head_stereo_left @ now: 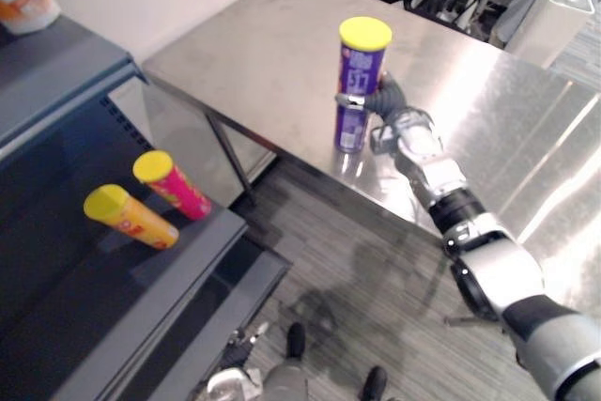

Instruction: Put the gum and the chips on the shelf.

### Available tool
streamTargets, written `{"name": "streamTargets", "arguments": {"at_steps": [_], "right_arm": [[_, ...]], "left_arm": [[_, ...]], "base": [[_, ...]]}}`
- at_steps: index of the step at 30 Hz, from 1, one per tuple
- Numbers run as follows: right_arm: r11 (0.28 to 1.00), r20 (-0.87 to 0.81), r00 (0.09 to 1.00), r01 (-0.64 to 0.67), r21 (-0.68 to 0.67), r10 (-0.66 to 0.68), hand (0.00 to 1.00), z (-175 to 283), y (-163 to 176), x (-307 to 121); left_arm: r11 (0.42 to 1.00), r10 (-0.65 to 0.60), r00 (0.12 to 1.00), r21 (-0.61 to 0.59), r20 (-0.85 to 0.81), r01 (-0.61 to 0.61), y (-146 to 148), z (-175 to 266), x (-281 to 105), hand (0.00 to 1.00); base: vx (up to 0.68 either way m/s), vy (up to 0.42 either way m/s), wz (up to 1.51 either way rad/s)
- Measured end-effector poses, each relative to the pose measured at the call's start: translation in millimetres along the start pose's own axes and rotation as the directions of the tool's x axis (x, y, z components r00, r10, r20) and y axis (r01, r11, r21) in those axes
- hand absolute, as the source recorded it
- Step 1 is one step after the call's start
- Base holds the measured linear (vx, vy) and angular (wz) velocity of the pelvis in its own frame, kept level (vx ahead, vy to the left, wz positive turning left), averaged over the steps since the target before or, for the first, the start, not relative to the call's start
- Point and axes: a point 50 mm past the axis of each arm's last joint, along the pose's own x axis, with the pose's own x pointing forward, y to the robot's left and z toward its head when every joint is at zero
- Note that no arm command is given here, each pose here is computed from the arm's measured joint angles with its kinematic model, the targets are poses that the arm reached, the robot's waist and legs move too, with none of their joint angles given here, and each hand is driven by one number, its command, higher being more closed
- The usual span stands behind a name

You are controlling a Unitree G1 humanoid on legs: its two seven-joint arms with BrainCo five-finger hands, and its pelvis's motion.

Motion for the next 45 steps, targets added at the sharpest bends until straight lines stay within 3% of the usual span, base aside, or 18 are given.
{"name": "streamTargets", "arguments": {"at_steps": [4,11,15,27,35,45], "right_arm": [[1.000,0.012,1.000,-0.005,0.011,0.005,1.00,3.5,5.8,0.4],[0.996,0.315,0.948,-0.064,0.067,0.040,1.00,47.2,8.8,-32.4],[0.994,0.377,0.925,-0.073,0.082,0.037,1.00,44.4,-6.5,-58.2],[0.989,0.299,0.952,-0.103,0.108,0.066,1.00,-2.6,-28.6,-128.3],[0.995,0.245,0.966,0.063,0.081,-0.081,1.00,-16.3,-72.1,-166.4],[0.983,0.188,0.973,0.111,0.145,-0.137,1.00,-35.5,-69.9,-180.8]], "left_arm": [[1.000,0.004,1.000,0.000,-0.001,-0.004,0.3,-0.1,0.0,0.00],[0.999,0.031,0.999,-0.015,-0.025,-0.031,7.9,-6.6,-2.0,0.00],[1.000,0.026,0.999,0.001,-0.039,-0.026,8.2,-8.9,-2.3,0.00],[0.997,0.041,0.995,0.064,-0.093,-0.035,22.2,-23.3,-6.4,0.00],[0.997,0.034,0.990,0.072,-0.134,-0.025,26.7,-35.6,-12.1,0.00],[0.995,0.050,0.980,0.095,-0.194,-0.032,35.5,-50.0,-17.5,0.00]], "base": [[-0.01,0.004,-0.16],[-0.01,0.005,-0.17],[-0.02,0.001,-0.22],[0.01,-0.014,-0.13],[-0.01,-0.001,-0.05],[-0.02,-0.023,0.13]]}}
